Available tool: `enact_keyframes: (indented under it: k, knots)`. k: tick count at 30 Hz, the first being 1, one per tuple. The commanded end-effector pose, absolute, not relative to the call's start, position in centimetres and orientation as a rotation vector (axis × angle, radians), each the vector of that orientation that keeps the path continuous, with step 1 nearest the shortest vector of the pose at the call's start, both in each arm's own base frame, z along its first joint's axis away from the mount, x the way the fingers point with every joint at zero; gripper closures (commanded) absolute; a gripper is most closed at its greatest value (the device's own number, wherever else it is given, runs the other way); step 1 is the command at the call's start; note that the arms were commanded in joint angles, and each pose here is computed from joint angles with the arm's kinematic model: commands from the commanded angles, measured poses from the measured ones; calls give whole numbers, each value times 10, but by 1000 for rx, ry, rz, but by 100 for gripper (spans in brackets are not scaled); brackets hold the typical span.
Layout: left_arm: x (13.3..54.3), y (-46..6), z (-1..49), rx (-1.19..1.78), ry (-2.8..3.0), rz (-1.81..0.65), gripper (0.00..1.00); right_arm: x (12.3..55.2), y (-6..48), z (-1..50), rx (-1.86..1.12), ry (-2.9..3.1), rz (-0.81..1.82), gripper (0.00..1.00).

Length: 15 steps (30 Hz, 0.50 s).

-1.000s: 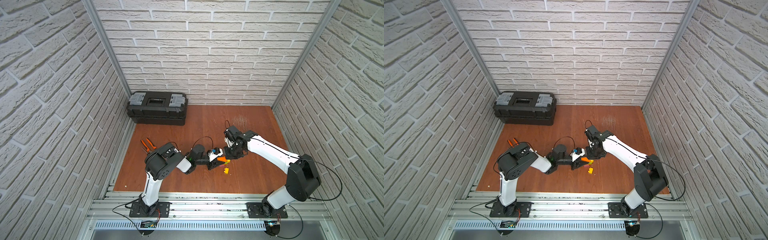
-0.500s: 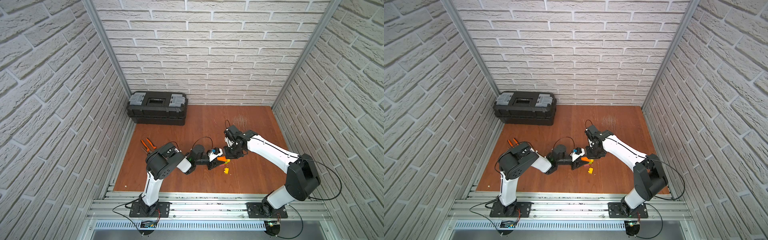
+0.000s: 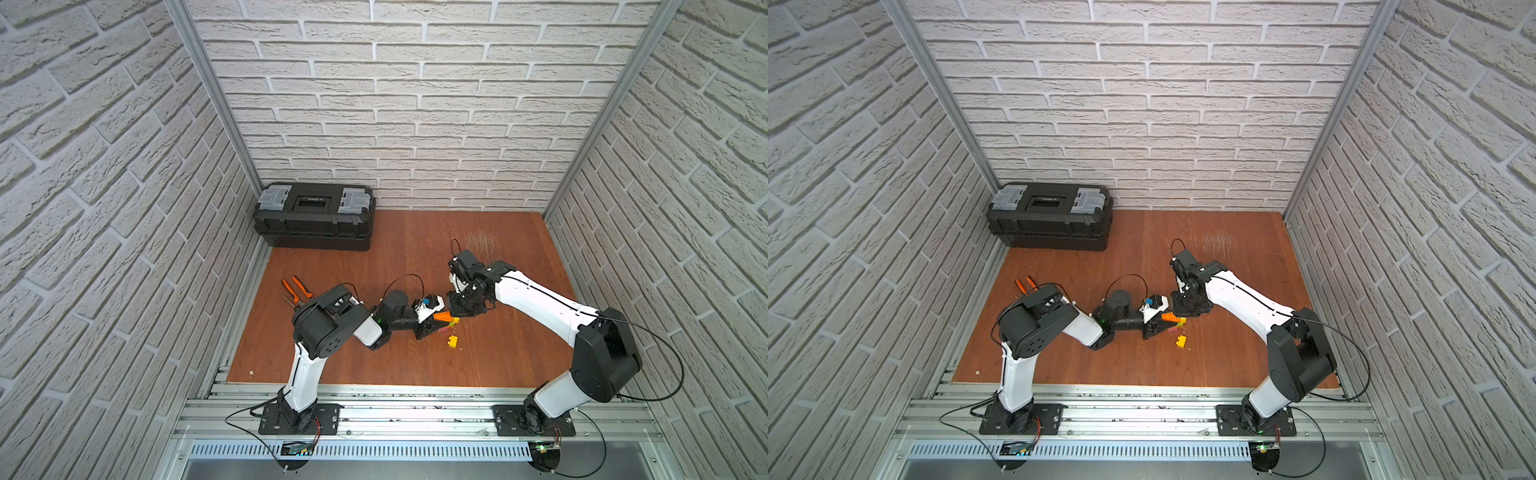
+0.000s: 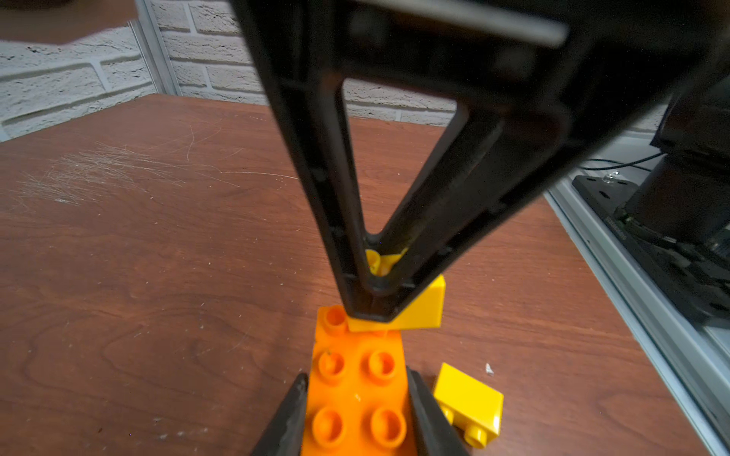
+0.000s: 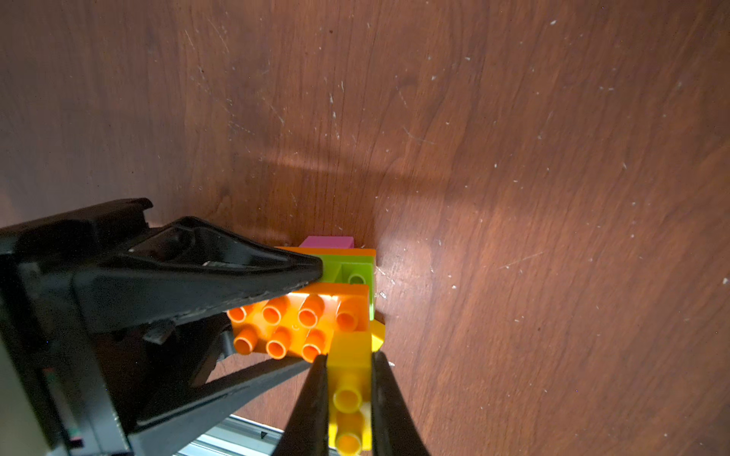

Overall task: Assemble a carrot with lego
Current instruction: Assemble the lego brick with the lego brick.

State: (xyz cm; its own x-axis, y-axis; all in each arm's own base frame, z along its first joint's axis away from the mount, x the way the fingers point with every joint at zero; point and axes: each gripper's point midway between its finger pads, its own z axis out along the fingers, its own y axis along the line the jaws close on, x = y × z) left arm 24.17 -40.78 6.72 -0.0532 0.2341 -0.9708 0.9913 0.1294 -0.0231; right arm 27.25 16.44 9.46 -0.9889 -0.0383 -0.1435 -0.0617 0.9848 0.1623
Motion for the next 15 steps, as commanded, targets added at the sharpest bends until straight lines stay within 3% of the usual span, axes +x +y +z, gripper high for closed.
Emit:
enact_keyframes:
  k: [1, 15]
  knots:
    - [222, -403, 34, 1320, 1571, -1076, 100, 292, 181, 85, -60, 2909, 351, 98]
    - [223, -403, 34, 1316, 1576, -1077, 100, 290, 182, 107, -63, 2839, 394, 98]
